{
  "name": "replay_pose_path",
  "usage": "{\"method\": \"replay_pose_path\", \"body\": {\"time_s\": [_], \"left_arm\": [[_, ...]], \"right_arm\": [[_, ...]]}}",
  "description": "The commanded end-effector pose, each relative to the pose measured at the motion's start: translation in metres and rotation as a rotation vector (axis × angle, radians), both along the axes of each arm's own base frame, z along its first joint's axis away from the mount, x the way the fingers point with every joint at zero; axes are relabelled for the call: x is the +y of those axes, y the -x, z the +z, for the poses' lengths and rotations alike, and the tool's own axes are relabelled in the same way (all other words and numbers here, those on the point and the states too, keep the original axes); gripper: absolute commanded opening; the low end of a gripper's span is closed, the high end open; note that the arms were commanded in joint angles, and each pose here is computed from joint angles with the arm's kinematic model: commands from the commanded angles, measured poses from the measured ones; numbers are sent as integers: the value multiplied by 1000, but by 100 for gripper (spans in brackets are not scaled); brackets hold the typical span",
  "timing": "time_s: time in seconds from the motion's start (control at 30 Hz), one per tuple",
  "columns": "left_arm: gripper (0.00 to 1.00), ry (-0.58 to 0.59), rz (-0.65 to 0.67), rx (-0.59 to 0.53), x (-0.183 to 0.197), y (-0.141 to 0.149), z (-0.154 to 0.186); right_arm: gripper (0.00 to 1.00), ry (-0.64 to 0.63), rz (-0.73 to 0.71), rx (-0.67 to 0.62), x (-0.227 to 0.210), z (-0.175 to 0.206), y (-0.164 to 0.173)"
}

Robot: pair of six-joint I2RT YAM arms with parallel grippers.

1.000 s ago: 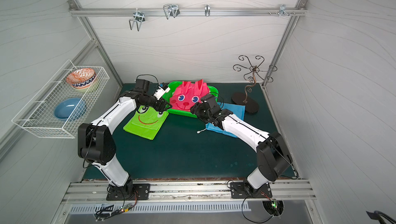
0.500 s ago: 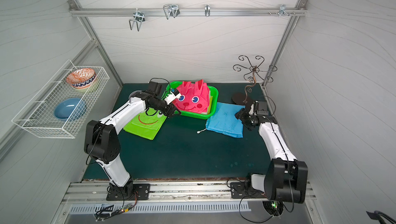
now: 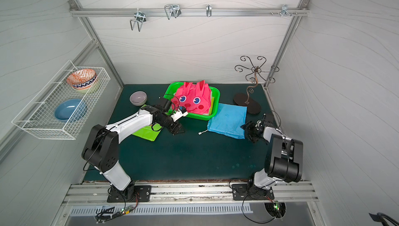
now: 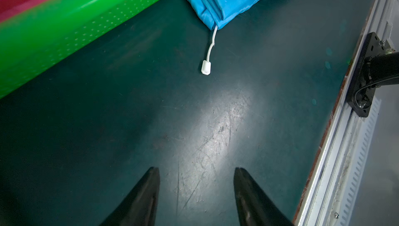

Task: Put the folded raincoat in the basket
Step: Move the raincoat to the center of the board.

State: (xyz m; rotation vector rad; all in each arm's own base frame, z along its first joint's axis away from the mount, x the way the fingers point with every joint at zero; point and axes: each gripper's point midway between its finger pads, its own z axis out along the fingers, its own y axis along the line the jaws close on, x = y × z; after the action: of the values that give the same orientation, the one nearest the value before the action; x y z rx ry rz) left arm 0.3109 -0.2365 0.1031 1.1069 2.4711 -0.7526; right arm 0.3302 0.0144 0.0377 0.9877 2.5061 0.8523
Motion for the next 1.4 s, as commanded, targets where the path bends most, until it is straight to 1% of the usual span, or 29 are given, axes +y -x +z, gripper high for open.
{"method": "replay_pose_path", "body": {"time_s": [0.0, 0.07, 0.17, 0.23, 0.27, 0.33, 0.4, 0.5, 0.6, 0.67, 0.73, 0.8, 0.83, 0.9, 0.93, 1.0, 1.07, 1.17, 1.23, 1.37], "left_arm": [[60, 11, 19, -72, -3, -16, 12], [60, 5, 17, -77, -2, -16, 11], [60, 1, 14, -82, -2, -15, 10], [60, 1, 13, -86, -2, -15, 9], [60, 2, 10, -86, -2, -15, 8], [60, 0, 8, -84, -2, -14, 5], [60, -1, 6, -77, -1, -12, 2], [60, -1, -5, -72, -1, -8, 2], [60, -10, -28, -76, 2, -2, 2], [60, -20, -44, -81, 5, 3, 1], [61, -17, -48, -62, 6, 9, -2], [63, 4, -22, -5, 3, 16, -3], [63, 16, 8, 44, 0, 18, -4], [61, 81, 9, 189, -12, 32, 0], [61, 105, 30, 259, -16, 36, 0], [61, 131, 79, 348, -22, 40, -4], [62, 150, 103, 377, -25, 45, -8], [64, 137, 142, 356, -23, 48, -14], [64, 112, 172, 348, -17, 50, -19], [65, 89, 195, 394, -9, 66, -31]], "right_arm": [[72, 0, 68, 60, 13, -22, 10], [67, 9, 86, 74, 16, -24, 14], [52, 18, 114, 74, 21, -19, 16], [39, 42, 151, 69, 25, -16, 17], [34, 50, 167, 73, 26, -16, 18], [17, 55, 201, 89, 30, -16, 22], [8, 51, 214, 100, 34, -15, 28], [4, 58, 243, 125, 42, -5, 45], [0, 41, 252, 122, 48, 16, 66], [0, 24, 259, 115, 53, 28, 78], [0, 0, 275, 133, 60, 37, 92], [0, -12, 322, 157, 71, 43, 104], [0, 2, 360, 178, 76, 45, 112], [0, 40, 447, 210, 89, 48, 125], [0, 47, 483, 226, 95, 49, 132], [0, 38, 537, 250, 108, 49, 144], [0, 13, 589, 272, 119, 48, 157], [0, -14, 660, 302, 130, 47, 174], [0, -16, 728, 309, 140, 48, 184], [0, 3, 862, 386, 157, 38, 208]]}}
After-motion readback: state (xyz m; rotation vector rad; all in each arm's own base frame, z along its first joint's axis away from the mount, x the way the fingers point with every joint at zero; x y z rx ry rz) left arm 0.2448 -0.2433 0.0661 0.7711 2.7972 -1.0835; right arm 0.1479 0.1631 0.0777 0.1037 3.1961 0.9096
